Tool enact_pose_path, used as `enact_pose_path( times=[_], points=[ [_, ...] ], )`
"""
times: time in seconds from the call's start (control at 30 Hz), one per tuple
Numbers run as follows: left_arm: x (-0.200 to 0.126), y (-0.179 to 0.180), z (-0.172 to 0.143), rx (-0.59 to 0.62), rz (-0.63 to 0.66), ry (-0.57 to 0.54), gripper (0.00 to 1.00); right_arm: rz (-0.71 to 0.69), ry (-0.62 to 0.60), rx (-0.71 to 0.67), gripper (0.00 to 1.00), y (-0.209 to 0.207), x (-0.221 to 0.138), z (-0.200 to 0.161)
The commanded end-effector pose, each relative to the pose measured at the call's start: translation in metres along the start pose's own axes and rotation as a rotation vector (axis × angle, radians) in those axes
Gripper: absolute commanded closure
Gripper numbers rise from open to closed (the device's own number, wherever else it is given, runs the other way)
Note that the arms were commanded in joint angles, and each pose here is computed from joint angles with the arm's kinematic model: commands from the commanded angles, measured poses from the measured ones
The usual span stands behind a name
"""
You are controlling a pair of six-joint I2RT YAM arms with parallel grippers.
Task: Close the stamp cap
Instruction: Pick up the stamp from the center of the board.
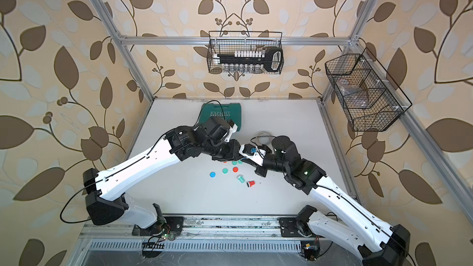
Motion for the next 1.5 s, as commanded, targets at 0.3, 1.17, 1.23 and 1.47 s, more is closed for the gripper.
enact_pose_path(
  times=[0.3,1.17,1.23,1.47],
  points=[
    [-0.031,-0.011,-0.003,0.022,-0.089,-0.064,0.79,-0.022,-0.096,0.004,0.75,0.000,-0.014,0.018],
    [-0.177,-0.068,-0.029,0.245,-0.800,-0.147,0.85,0.013,-0.795,-0.085,0.45,-0.003,-0.120,0.146],
    [-0.177,-0.071,-0.028,0.255,-0.819,-0.134,0.86,0.063,-0.793,-0.098,0.48,-0.003,-0.117,0.152],
    [-0.181,-0.077,-0.028,0.286,-0.861,-0.118,0.87,0.109,-0.821,-0.112,0.56,-0.003,-0.113,0.154]
  ],
)
Point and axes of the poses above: each gripper's point midway between its finger pads, its own x axis out along the fingers, its own y axis along the line the jaws close on, z = x × y, the point moved 10 cm from there along -x, back along the fingers, and after that the axes turned 2 degrees about -x, right-handed, at the moved point
